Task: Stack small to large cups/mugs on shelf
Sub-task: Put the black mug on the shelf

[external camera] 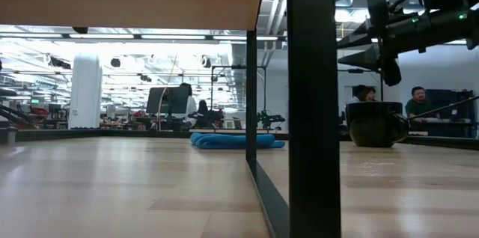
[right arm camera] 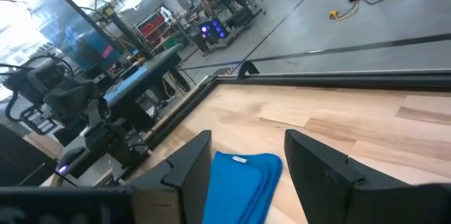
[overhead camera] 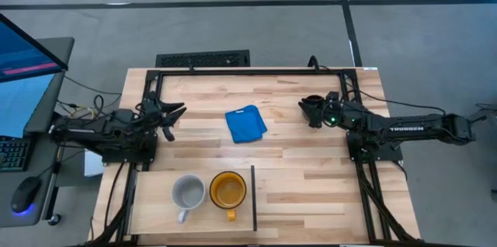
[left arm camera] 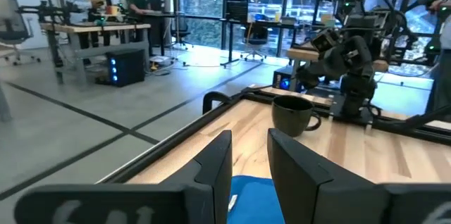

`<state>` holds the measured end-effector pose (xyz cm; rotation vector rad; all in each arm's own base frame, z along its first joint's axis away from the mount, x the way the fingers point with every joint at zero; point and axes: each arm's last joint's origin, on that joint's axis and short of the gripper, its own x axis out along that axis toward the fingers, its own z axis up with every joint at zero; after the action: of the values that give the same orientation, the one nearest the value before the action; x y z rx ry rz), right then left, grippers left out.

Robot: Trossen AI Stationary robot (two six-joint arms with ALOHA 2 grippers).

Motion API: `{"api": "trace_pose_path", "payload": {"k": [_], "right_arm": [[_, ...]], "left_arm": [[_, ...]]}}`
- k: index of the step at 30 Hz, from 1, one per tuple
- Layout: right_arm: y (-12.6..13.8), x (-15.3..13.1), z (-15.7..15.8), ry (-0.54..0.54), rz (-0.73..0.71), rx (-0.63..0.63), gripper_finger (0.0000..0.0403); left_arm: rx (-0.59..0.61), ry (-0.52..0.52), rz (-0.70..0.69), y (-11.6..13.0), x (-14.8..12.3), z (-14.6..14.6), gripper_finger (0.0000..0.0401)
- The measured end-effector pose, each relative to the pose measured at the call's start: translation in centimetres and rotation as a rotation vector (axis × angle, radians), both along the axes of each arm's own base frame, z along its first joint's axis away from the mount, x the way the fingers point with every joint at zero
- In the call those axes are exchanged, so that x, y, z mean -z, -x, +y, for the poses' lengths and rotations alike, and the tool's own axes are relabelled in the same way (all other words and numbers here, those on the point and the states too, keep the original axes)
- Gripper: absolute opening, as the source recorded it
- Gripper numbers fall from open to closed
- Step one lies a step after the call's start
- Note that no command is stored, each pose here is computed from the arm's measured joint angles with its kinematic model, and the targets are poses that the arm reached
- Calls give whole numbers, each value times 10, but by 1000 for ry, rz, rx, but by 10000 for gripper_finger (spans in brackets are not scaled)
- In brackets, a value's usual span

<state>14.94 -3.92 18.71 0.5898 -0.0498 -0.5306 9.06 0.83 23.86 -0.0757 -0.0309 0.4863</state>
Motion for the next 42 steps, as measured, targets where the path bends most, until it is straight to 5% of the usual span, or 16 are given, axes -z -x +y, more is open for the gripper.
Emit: {"api": "trace_pose_path", "payload": {"k": [11,22,30,38,42], "right_arm": [[-1,0,0,-12,120,-2,202],[-3,-78,-3,121,390,-37,202],[18,-110,-14,-127,600,105,202],[26,-113,-35,-306,702,291,202],[19,-104,-47,-344,787,234,202]], "left_arm": [[-131,17,-6,2,0,4,83],[-201,43,-6,3,2,6,83],[-202,57,-16,3,2,6,83],[-248,56,-17,4,2,7,83],[-269,56,-18,4,2,7,83]]}}
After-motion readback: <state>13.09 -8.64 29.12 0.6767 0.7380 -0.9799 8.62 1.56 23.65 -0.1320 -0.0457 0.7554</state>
